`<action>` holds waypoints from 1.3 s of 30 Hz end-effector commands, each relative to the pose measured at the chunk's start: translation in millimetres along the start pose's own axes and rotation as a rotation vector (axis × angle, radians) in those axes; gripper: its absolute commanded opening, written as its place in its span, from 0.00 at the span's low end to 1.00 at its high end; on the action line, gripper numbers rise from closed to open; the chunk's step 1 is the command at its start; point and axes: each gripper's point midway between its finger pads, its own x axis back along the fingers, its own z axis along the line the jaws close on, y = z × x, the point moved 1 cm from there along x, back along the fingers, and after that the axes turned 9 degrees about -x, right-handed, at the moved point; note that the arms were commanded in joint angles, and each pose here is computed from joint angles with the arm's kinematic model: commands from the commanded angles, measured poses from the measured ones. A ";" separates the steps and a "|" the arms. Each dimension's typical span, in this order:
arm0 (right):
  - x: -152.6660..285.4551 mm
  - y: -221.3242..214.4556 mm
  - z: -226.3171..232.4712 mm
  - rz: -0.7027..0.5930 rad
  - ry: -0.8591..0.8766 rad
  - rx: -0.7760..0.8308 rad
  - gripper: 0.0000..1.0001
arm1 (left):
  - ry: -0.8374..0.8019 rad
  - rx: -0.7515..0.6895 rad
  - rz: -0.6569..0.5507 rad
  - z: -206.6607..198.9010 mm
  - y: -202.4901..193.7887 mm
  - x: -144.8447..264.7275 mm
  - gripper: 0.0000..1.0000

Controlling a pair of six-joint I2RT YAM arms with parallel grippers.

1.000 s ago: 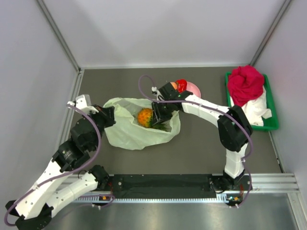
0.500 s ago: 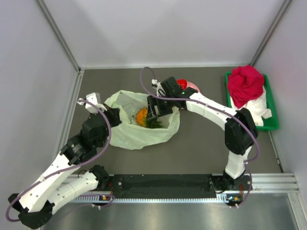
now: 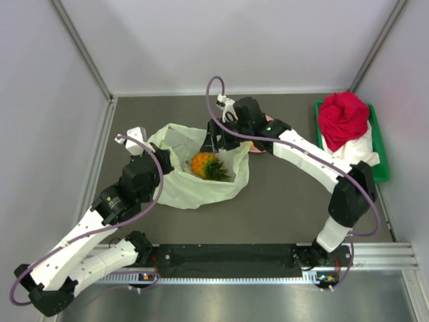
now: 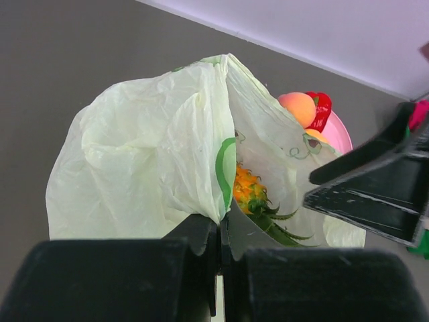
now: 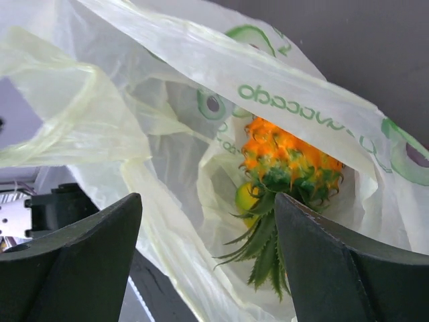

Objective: Place the fruits into the plastic bag

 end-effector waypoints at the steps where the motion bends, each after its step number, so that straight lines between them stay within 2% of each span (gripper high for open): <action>1: 47.6 38.8 50.4 -0.184 0.123 0.083 0.79 | 0.099 0.073 -0.060 15.3 11.1 -0.3 0.00; 6: 71.5 53.7 45.2 -0.247 0.098 0.045 0.79 | 0.099 0.095 -0.088 19.9 12.1 3.1 0.00; 13: 104.0 78.8 -15.7 -0.338 -0.061 -0.019 0.79 | 0.123 0.075 -0.089 23.7 13.2 3.1 0.00; 16: 117.7 83.6 -45.5 -0.360 -0.071 -0.114 0.79 | 0.141 0.082 -0.106 27.3 17.7 4.5 0.00; 20: 126.3 82.1 -94.8 -0.376 -0.209 -0.151 0.78 | 0.139 0.078 -0.109 26.7 19.0 4.6 0.00; 29: 112.2 58.2 -168.2 -0.236 -0.474 -0.155 0.78 | 0.124 0.068 -0.084 21.1 14.1 0.5 0.00; 39: 70.9 75.4 -188.4 -0.180 -0.448 -0.207 0.77 | 0.168 0.071 -0.097 32.0 19.0 6.9 0.00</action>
